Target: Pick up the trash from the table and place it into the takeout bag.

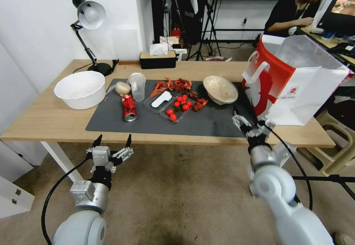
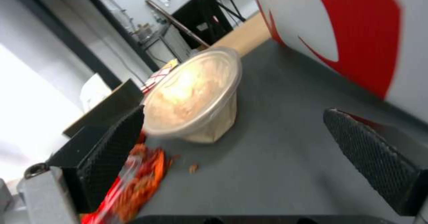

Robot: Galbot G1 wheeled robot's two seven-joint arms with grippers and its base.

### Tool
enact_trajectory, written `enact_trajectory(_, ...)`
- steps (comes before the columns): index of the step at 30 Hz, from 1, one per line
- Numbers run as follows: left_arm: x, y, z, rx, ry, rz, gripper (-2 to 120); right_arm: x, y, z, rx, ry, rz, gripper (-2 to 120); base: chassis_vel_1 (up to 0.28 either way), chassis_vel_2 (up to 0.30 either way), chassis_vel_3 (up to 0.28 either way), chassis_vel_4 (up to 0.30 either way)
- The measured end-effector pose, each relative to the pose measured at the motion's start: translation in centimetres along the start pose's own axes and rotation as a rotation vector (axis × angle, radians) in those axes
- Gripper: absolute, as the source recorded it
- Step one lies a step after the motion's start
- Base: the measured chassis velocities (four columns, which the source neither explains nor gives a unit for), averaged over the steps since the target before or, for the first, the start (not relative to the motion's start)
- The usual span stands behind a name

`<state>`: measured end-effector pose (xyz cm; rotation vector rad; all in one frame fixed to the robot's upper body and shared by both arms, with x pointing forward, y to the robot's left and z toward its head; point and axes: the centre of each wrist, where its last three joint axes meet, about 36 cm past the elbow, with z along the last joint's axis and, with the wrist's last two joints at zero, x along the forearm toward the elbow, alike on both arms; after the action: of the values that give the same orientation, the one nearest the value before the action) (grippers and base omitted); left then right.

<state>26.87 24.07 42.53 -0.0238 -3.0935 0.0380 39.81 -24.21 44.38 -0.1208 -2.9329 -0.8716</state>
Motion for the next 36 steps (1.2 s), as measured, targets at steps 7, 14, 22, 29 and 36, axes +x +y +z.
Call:
enact_trajectory(7,0.1,0.0,0.1,0.002,0.000,-0.006,100,-4.8,0.8,-1.1,-0.105,0.028,0.044,100,0.000,0.000,0.000,0.000)
enact_trajectory(14,0.2,0.2,0.1,-0.001,-0.003,-0.013,100,-7.2,1.5,-1.4,-0.139,0.040,0.053,98,0.000,0.000,0.000,0.000)
enact_trajectory(22,0.3,0.2,0.0,-0.002,-0.011,-0.020,100,-10.0,2.7,-1.3,-0.187,0.109,0.085,88,0.000,0.000,0.000,0.000)
enact_trajectory(29,0.3,0.3,0.0,-0.002,-0.012,-0.020,100,-10.9,2.9,-0.9,-0.189,0.154,0.114,68,0.000,0.000,0.000,0.000)
enact_trajectory(36,0.2,0.2,0.1,-0.002,-0.014,-0.019,100,-11.3,3.1,-0.4,-0.186,0.174,0.124,39,0.000,0.000,0.000,0.000)
